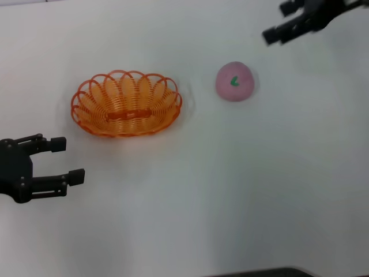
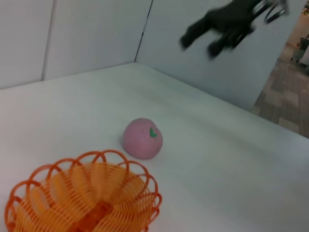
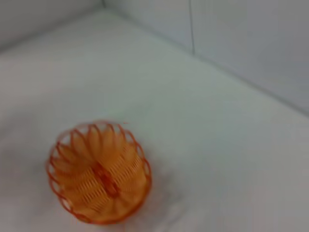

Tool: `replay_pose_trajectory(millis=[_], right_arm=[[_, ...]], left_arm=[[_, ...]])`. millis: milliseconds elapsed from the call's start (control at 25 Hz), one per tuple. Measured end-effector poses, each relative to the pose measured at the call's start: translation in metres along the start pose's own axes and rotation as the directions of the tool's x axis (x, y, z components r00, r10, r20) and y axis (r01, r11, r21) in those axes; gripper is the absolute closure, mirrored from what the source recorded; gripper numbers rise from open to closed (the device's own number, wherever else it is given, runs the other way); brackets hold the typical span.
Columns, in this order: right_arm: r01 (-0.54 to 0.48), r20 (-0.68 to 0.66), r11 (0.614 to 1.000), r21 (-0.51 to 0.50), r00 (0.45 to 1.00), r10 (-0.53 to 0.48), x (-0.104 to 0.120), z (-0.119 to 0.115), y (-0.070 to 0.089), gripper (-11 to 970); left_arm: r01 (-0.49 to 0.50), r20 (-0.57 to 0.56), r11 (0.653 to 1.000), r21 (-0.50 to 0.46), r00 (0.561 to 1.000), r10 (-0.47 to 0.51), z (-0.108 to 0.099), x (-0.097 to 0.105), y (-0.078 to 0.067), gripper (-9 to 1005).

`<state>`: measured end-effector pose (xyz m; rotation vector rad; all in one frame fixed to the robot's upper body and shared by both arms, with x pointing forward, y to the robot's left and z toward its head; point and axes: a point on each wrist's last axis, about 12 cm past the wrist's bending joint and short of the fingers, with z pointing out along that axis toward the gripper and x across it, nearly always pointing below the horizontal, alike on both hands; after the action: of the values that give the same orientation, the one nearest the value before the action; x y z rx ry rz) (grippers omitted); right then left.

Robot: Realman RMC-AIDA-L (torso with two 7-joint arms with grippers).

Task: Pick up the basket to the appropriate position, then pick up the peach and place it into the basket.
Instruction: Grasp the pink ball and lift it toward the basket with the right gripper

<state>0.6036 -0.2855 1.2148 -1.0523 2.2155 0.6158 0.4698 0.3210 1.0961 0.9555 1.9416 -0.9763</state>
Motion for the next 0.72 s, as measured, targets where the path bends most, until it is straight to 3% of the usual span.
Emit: replay_pose_trajectory(millis=[160, 440, 720], right_arm=[[0.036, -0.128, 0.999, 0.007, 0.991, -0.035, -0.002, 0.045, 0.007, 131], [0.097, -0.241, 0.994, 0.056, 0.967, -0.081, 0.001, 0.096, 0.015, 168], [0.112, -0.247, 0.988, 0.107, 0.966, -0.082, 0.008, 0.123, 0.011, 206]], left_arm=[[-0.003, 0.016, 1.0, -0.005, 1.0, 0.003, 0.0, -0.004, 0.001, 137], [0.006, 0.039, 0.999, -0.04, 0.999, -0.005, 0.002, -0.004, 0.006, 137], [0.021, 0.049, 0.999, -0.035, 0.999, -0.02, 0.006, -0.002, 0.007, 138]])
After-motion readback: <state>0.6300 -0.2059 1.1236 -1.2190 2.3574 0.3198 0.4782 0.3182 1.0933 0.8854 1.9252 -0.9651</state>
